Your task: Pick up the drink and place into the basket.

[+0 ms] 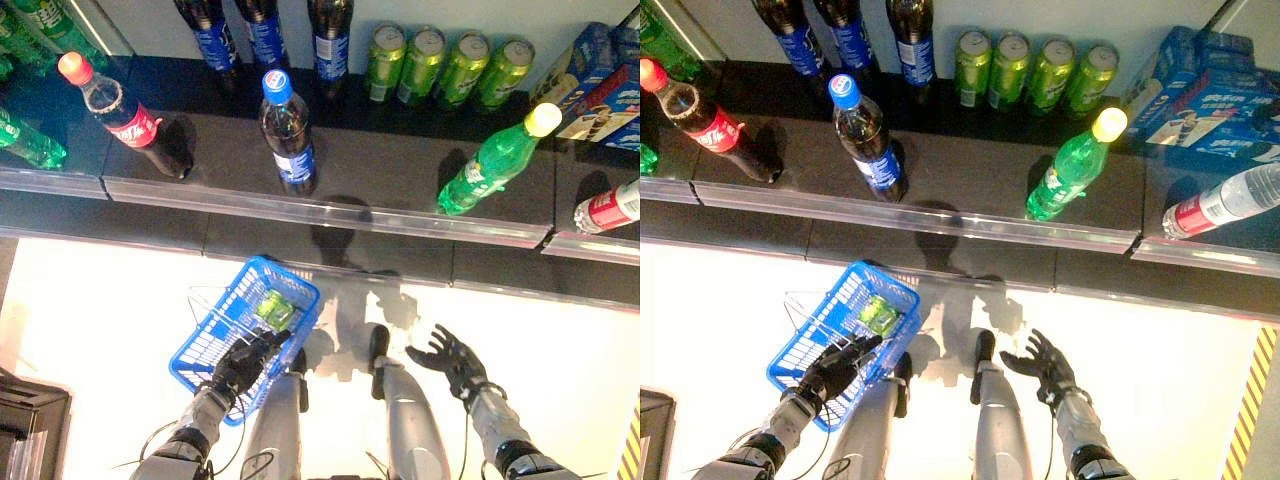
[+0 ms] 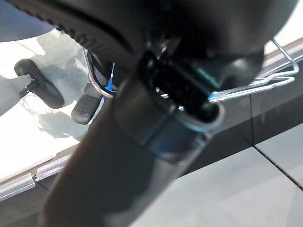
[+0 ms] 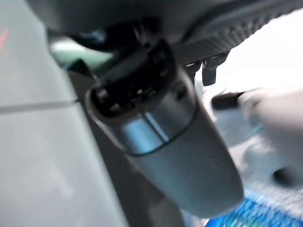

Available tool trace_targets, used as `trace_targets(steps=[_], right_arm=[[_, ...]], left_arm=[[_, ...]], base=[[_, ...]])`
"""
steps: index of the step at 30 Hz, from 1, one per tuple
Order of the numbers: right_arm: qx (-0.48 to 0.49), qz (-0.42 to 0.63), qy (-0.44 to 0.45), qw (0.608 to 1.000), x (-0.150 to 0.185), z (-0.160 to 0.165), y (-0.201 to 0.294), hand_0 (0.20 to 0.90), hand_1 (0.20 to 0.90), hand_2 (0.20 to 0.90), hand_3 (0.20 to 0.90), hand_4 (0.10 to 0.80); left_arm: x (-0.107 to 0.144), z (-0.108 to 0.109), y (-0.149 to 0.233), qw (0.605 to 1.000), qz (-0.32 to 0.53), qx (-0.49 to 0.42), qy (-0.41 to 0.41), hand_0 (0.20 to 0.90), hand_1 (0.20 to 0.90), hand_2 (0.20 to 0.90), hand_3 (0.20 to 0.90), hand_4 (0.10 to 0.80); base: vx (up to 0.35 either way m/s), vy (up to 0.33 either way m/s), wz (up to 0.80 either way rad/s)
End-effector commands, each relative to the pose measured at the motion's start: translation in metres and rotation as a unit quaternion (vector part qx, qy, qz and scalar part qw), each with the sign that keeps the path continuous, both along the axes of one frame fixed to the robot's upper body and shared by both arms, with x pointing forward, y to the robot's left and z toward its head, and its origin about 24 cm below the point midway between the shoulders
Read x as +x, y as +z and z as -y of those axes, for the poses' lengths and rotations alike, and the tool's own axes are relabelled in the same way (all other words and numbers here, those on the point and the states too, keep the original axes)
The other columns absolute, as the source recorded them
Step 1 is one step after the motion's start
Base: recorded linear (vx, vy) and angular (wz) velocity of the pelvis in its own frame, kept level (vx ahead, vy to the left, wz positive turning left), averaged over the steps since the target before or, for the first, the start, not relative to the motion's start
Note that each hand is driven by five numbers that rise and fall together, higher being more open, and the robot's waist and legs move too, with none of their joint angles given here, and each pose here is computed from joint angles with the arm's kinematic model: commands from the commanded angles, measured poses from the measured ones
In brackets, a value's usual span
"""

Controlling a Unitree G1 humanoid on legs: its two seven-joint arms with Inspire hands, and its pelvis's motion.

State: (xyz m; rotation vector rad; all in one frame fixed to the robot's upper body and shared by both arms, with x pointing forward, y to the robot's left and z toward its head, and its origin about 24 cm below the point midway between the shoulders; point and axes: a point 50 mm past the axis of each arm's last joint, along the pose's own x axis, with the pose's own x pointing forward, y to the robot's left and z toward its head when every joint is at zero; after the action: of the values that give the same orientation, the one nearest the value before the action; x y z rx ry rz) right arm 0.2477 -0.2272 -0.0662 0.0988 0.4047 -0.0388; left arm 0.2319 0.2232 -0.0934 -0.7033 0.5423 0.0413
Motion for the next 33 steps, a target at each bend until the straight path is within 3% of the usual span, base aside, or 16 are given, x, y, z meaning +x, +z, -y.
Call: trace_targets(steps=[1,7,18,33], right_arm=[[-0.002,0.123,0.04,0.992,0.017,-0.02,0.037,0.9,0.9,0.9,0.9,0.8],[-0.041,0.226,0.106,0.967,0.027,-0.047,0.081,0.9,0.9,0.9,0.9,0.8],[-0.147,0.397,0.239,0.874,0.03,-0.078,0.17,0.9,0.9,0.9,0.9,0.8],[-0.128,0.547,0.234,0.793,0.023,-0.087,0.249,0.9,0.9,0.9,0.9,0.8]], left_arm=[[-0.023,0.002,-0.008,1.0,0.009,-0.027,0.004,0.3,0.3,0.3,0.2,0.1],[-0.021,0.001,-0.004,0.999,0.02,-0.026,0.014,0.3,0.3,0.3,0.2,0.1],[-0.027,-0.006,-0.005,0.999,0.026,-0.027,0.036,0.3,0.3,0.3,0.2,0.1],[-0.037,-0.008,-0.012,0.998,0.007,-0.036,0.043,0.3,0.3,0.3,0.2,0.1]], base=[[-0.086,-0.039,0.06],[-0.051,-0.018,0.05],[-0.024,0.003,0.04],[0.004,0.004,0.0]])
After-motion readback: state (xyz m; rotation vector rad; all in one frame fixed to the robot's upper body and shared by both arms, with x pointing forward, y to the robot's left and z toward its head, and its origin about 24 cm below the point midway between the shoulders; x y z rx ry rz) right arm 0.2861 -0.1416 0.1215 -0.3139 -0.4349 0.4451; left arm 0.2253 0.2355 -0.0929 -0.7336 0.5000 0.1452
